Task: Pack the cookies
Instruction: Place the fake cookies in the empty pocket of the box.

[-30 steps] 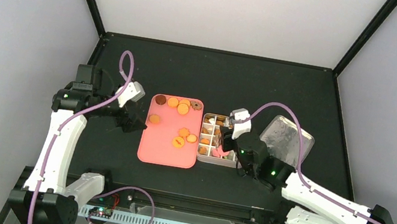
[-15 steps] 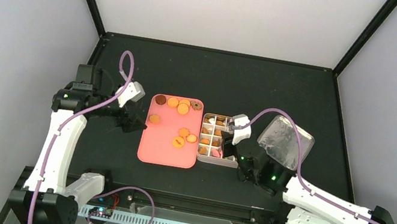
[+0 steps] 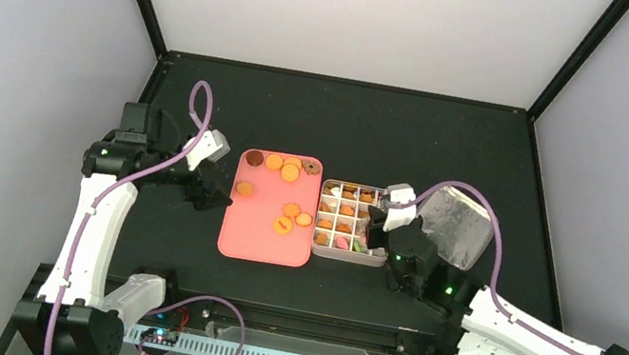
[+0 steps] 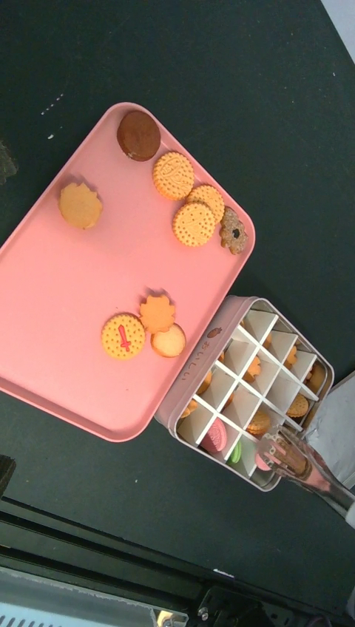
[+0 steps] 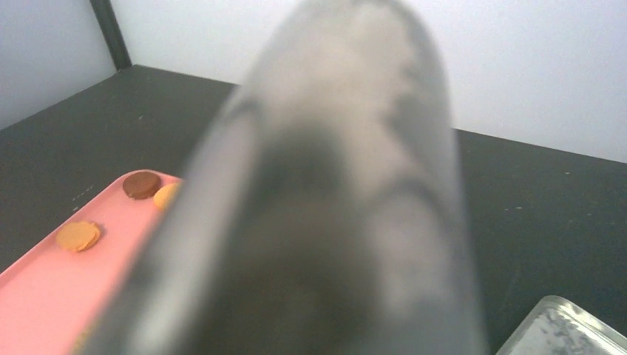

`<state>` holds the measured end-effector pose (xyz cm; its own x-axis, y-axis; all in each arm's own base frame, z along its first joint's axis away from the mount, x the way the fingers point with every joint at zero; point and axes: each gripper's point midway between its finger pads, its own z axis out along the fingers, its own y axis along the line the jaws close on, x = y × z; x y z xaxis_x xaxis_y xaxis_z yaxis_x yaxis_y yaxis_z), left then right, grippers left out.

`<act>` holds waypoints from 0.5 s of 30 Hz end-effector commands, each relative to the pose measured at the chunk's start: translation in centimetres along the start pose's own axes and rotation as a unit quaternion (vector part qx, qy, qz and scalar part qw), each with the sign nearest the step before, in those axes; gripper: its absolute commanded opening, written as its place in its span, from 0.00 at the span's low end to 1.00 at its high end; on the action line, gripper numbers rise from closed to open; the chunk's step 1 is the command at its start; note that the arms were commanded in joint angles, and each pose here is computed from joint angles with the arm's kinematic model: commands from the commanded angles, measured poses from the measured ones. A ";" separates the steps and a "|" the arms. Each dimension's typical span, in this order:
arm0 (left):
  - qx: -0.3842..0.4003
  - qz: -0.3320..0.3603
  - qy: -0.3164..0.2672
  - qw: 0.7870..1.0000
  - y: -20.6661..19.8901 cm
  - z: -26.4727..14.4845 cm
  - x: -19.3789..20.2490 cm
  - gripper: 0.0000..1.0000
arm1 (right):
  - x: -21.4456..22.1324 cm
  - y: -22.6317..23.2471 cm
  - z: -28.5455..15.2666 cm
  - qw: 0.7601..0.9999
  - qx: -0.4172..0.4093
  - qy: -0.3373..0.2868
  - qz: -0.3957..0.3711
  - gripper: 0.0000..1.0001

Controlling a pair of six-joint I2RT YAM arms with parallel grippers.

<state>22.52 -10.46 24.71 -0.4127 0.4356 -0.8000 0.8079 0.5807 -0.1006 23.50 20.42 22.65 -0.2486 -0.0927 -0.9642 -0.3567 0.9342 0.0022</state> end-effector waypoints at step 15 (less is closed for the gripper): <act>0.004 0.022 -0.008 1.000 -0.8 -0.7 -0.9 0.99 | 1.3 -2.7 -1.3 0.998 0.049 0.015 0.030 0.45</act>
<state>22.38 -10.47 24.65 -0.4150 0.4371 -0.7979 0.8089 0.5788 -0.1036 22.88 17.78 21.74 -0.2838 -0.0541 -0.9574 -0.2855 0.9579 0.0306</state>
